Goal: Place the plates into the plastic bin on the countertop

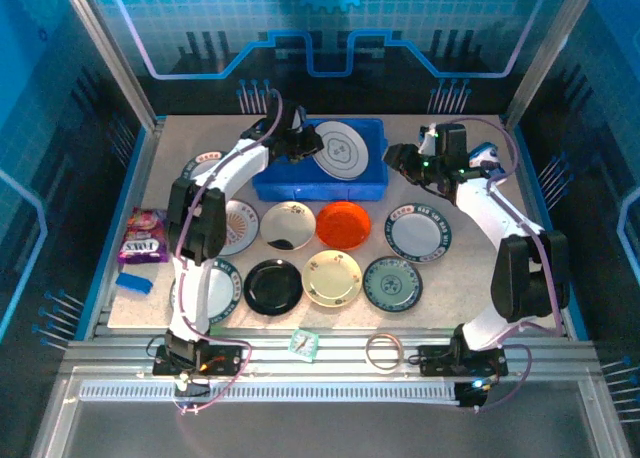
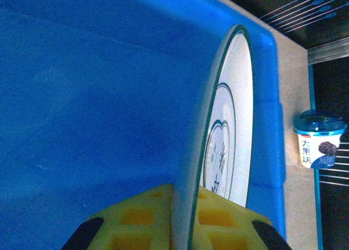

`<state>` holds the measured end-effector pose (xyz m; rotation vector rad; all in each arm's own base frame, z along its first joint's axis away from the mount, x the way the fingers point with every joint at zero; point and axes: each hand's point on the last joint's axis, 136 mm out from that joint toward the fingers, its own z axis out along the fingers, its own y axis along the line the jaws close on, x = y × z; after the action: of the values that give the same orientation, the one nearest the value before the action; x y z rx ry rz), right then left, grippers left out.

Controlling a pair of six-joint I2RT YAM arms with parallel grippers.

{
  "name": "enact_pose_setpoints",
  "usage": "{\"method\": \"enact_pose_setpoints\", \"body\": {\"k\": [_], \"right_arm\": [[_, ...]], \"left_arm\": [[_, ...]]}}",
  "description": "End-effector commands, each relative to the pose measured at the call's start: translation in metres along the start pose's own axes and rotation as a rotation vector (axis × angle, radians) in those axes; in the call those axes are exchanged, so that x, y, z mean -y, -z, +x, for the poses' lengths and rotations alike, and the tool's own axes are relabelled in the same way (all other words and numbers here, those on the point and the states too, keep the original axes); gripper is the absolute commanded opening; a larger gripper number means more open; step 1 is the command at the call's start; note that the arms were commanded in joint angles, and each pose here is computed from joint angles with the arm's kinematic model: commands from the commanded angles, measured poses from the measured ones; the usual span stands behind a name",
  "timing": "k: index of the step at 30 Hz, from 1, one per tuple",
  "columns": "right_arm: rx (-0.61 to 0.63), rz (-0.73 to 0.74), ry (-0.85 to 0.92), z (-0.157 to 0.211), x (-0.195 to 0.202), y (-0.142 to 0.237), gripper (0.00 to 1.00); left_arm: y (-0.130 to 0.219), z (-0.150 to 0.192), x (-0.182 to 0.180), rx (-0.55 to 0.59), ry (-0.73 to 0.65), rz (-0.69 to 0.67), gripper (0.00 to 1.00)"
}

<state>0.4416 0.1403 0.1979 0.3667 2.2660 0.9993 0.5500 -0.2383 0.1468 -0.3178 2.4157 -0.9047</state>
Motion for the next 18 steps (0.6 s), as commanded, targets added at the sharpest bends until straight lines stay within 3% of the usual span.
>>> {"method": "enact_pose_setpoints", "body": {"k": [1,18], "right_arm": [[-0.001,0.002,0.026,0.006,-0.004,0.005,0.47],[-0.032,0.016,0.015,0.018,0.009,-0.006,0.46]], "left_arm": [[-0.004,-0.012,0.015,0.007,0.036,0.08,0.0],[-0.047,0.0,-0.013,-0.049,0.116,0.045,0.0]]}}
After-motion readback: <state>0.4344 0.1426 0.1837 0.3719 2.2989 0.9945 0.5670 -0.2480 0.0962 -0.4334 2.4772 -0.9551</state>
